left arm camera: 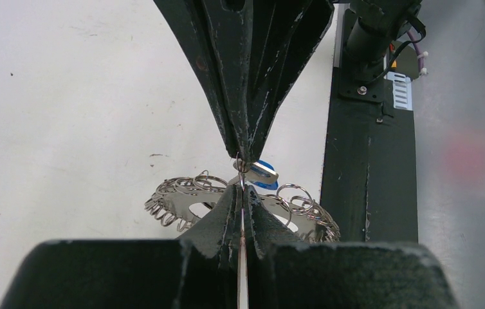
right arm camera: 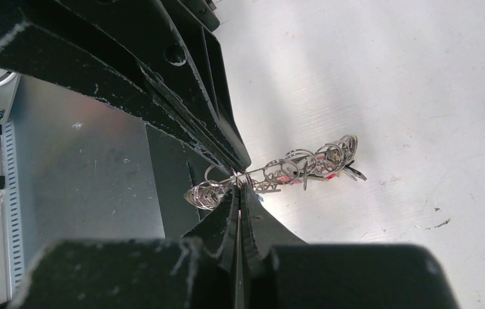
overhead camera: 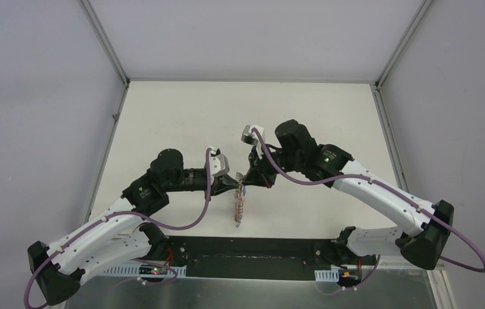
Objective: Put the keys on the keyring
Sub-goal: Insert the key onto the keyring.
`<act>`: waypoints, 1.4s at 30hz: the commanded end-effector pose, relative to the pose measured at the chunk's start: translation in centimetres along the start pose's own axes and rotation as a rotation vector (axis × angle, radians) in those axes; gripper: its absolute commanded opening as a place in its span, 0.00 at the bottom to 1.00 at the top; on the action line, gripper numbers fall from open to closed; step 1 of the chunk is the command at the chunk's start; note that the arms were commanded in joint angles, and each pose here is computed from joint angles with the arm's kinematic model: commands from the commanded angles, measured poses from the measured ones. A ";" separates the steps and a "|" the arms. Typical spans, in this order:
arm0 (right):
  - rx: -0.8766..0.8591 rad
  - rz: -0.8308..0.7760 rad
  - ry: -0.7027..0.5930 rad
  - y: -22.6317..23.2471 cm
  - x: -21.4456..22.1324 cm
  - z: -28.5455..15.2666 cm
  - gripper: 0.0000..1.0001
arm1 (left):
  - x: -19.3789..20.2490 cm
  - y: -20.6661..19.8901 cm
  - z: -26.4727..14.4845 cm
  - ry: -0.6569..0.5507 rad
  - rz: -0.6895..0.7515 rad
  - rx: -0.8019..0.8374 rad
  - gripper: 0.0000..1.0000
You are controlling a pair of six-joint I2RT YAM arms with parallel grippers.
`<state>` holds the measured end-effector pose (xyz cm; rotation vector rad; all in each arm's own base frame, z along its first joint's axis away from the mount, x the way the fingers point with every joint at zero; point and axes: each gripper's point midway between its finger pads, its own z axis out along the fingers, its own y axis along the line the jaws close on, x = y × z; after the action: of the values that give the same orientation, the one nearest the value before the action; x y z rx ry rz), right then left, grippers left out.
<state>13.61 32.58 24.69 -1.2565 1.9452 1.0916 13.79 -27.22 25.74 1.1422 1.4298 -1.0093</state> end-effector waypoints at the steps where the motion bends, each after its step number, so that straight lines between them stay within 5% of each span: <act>1: 0.038 -0.020 -0.035 -0.5 -1.3 -0.3 0.00 | -2.4 -0.5 -0.1 -0.080 0.043 0.017 0.00; 30: 0.096 0.083 0.063 -2.2 1.7 1.1 0.00 | -2.5 -0.4 -0.5 -0.093 0.037 -0.005 0.00; 42: 0.154 -0.054 -0.198 -2.0 -1.0 -1.6 0.50 | -2.7 -0.4 -0.6 -0.118 0.047 -0.012 0.00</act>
<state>14.04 31.31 20.67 -1.1815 2.0428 1.0142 13.72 -26.68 25.34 1.1105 1.4446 -1.0003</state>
